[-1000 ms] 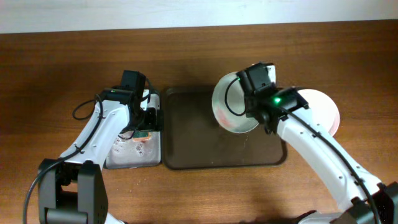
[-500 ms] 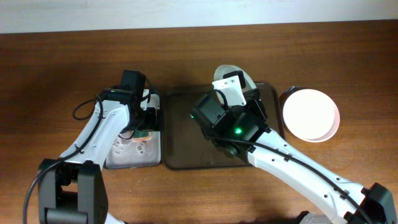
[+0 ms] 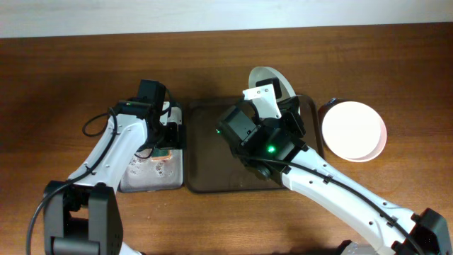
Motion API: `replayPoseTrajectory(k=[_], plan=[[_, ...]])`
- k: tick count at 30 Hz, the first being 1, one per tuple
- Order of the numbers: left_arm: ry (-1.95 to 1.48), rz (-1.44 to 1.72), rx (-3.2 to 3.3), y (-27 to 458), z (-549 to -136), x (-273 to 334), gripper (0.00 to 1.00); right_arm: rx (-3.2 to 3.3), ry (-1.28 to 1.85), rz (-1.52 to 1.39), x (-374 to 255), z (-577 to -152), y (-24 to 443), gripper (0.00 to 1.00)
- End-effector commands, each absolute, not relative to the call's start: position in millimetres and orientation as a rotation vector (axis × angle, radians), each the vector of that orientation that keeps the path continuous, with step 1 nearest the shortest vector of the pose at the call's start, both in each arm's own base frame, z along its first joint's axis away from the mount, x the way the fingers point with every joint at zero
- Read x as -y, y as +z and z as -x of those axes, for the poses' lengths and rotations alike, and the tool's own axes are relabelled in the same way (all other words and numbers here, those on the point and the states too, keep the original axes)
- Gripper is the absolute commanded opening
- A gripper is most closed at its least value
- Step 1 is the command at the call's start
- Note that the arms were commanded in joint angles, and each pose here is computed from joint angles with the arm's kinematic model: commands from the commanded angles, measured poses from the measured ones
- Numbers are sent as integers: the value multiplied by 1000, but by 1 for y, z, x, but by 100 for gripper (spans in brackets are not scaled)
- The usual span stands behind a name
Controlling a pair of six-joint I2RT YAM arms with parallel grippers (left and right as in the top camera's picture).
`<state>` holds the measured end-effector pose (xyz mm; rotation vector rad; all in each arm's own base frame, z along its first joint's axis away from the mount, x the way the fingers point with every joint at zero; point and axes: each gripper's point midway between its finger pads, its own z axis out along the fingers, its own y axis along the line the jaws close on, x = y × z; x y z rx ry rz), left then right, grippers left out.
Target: Clean dirty plates on tray and stack at the side
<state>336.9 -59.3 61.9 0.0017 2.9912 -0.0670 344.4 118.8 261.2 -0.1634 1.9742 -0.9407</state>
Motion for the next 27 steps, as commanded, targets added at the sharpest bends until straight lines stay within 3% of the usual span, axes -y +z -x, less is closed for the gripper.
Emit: replayPoseTrajectory(k=[1, 7, 12, 21, 27], plan=[[-89, -10, -2966, 70, -342, 63, 100, -1929, -929, 106, -117, -343, 279, 4], [-90, -10, -2966, 70, -342, 63, 100, -1964, -887, 48, -107, -353, 274, 4], [-89, -10, -2966, 70, -342, 63, 100, -2251, -606, -142, -68, -373, 223, 4], [-89, -11, -2966, 70, -342, 63, 100, -2531, -310, -840, 85, -357, 160, 4], [-90, -10, -2965, 70, -342, 63, 100, -2596, -347, -1166, 155, -322, 118, 4]])
